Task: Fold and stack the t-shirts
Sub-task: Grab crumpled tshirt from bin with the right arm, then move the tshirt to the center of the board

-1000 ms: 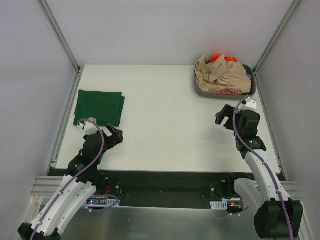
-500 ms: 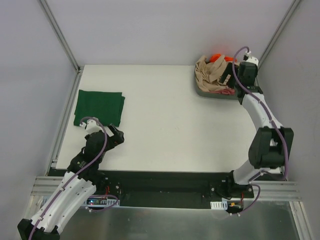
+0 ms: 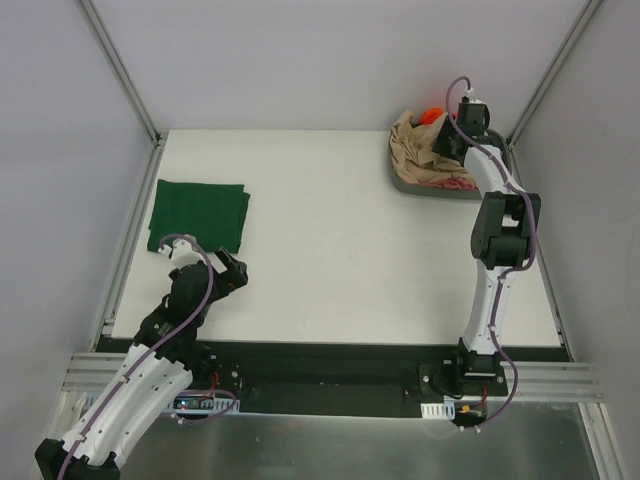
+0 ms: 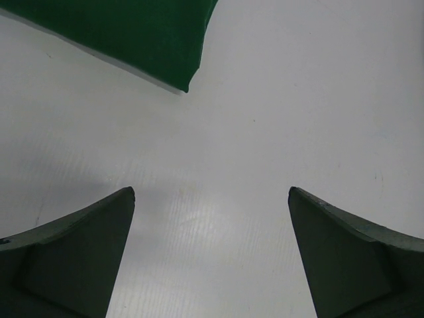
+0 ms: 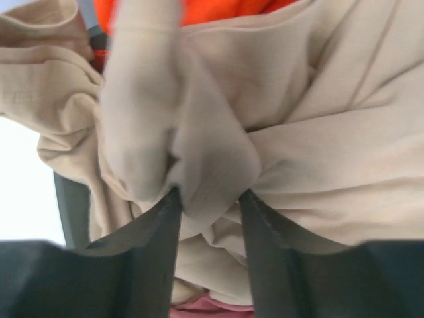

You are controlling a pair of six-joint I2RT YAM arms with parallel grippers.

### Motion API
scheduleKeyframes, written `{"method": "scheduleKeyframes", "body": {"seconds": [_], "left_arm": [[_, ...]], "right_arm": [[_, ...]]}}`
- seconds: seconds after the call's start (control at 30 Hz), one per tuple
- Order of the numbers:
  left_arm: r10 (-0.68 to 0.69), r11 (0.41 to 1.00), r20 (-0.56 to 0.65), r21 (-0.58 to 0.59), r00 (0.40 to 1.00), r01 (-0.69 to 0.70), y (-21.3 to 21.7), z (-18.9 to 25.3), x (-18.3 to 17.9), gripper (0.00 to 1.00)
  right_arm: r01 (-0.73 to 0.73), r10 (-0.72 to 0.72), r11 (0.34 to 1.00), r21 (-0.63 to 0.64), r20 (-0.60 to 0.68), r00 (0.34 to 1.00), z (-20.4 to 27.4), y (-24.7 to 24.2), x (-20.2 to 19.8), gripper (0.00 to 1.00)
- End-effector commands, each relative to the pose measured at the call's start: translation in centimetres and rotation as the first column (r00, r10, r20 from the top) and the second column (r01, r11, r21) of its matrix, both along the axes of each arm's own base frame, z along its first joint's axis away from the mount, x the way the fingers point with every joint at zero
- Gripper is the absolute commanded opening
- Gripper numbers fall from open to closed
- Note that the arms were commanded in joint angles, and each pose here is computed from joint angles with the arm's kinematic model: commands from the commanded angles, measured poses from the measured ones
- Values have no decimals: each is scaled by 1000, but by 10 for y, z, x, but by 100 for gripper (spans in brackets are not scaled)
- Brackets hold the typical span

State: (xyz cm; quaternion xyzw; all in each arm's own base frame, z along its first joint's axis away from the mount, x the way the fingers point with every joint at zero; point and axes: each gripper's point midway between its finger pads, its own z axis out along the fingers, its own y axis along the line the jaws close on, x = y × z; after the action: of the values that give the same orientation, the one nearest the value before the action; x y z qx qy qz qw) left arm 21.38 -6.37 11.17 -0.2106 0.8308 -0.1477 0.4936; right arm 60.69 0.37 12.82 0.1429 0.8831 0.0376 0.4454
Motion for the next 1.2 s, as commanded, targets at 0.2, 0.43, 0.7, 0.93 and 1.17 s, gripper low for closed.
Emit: {"method": "scheduleKeyframes", "body": {"seconds": [0.2,0.43,0.7,0.93,1.17], "left_arm": [[4,1000,21,-12,1000,-4,-1,8,3,99],[-13,999,48,-34,999,15,-4,13,1,99],[-35,998,68,-56,997,39,-8,18,-1,99],[-41,997,71,-65,997,46,-10,20,-2,99],[-39,996,81,-76,996,45,-9,24,-4,99]], "right_arm": [[-158,147,987,19,264,953,146,14,-14,1],[-334,288,943,4,497,819,289,51,-109,1],[-505,463,841,-191,738,491,420,127,-260,1],[-750,479,641,-165,849,223,492,184,-358,1],[-837,490,533,-124,852,185,496,215,-364,1]]}}
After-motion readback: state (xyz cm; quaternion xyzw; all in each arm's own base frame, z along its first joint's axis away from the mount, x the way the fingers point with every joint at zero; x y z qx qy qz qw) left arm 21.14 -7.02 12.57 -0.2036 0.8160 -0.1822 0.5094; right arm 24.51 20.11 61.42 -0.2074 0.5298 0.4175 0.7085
